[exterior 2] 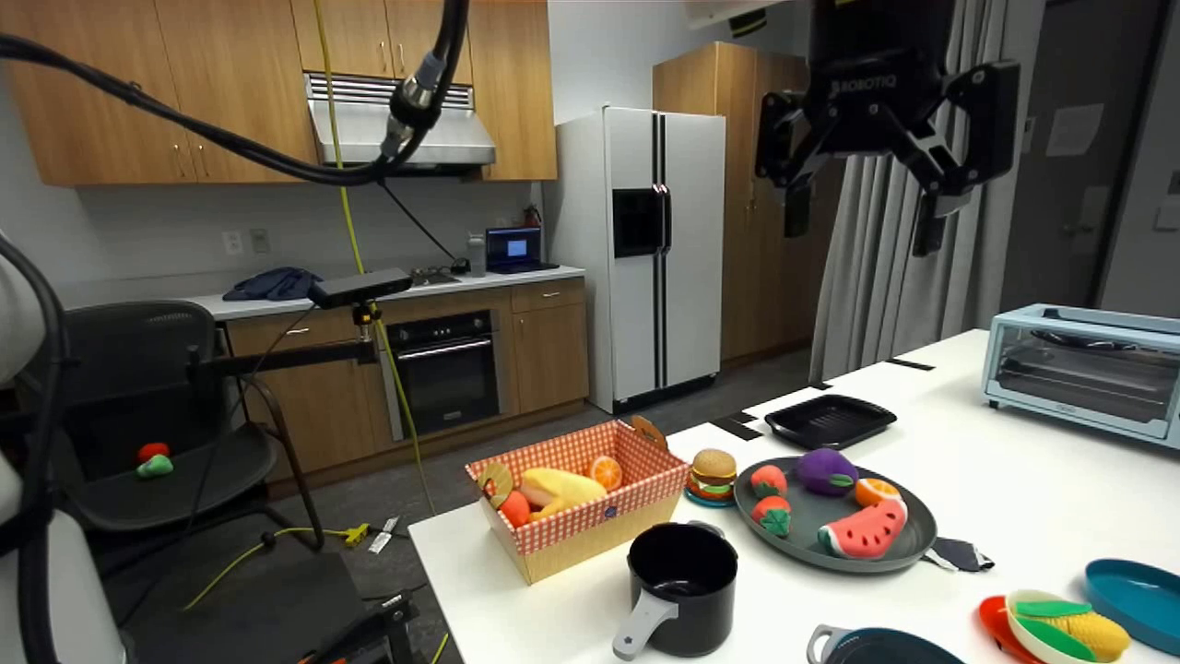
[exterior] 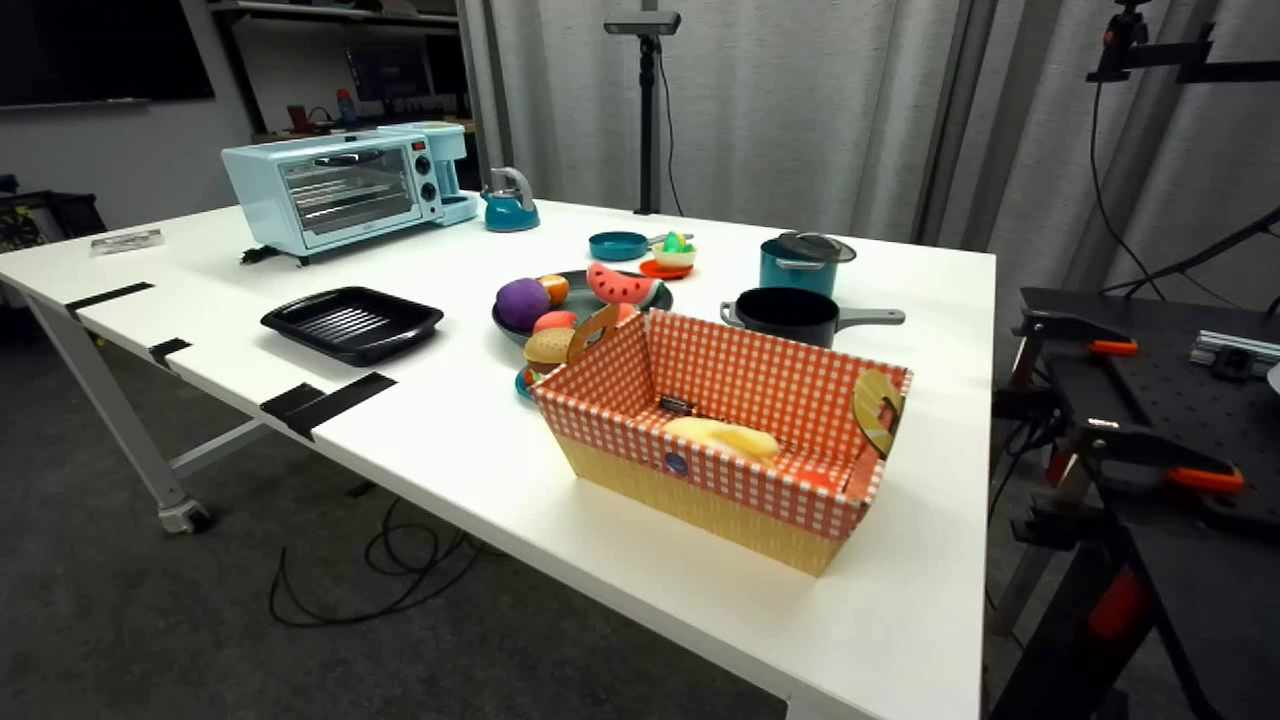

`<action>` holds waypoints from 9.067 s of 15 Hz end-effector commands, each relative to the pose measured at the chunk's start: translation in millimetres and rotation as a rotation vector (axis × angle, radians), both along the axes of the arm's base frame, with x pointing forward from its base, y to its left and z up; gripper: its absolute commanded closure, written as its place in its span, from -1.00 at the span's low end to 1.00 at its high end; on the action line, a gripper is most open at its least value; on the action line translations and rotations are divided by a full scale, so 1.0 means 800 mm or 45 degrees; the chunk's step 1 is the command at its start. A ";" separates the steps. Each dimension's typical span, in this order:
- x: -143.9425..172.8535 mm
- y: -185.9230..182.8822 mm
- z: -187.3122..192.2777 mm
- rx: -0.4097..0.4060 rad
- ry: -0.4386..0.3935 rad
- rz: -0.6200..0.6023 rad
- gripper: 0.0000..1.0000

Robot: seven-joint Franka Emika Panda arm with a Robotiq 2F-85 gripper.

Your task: Transfer the lid from the blue pot to the black pot

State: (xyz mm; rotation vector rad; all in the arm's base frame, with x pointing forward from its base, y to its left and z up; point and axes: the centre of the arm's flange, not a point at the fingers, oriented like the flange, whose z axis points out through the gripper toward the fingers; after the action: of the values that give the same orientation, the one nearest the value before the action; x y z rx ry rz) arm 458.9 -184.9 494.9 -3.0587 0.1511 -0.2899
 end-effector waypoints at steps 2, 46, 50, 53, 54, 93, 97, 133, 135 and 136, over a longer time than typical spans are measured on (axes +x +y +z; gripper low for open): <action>0.000 0.000 0.000 0.000 0.000 0.000 -1.00; -0.046 -0.119 -0.241 -0.064 0.217 0.109 -1.00; -0.048 -0.119 -0.265 -0.086 0.139 0.168 -1.00; -0.051 -0.115 -0.287 -0.079 0.126 0.205 -1.00; -0.052 -0.112 -0.295 -0.082 0.126 0.223 -1.00; -0.003 -0.095 -0.366 -0.120 0.136 0.271 -0.99; -0.019 -0.093 -0.373 -0.111 0.157 0.267 -0.81; 0.017 0.060 -0.325 -0.070 0.175 0.650 0.92; 0.017 0.078 -0.331 -0.070 0.184 0.695 0.92; 0.016 0.088 -0.334 -0.070 0.191 0.718 0.92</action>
State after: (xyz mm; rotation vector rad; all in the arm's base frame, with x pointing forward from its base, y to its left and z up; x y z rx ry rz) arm 477.4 -132.0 229.2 -3.0197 -0.6266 -0.0332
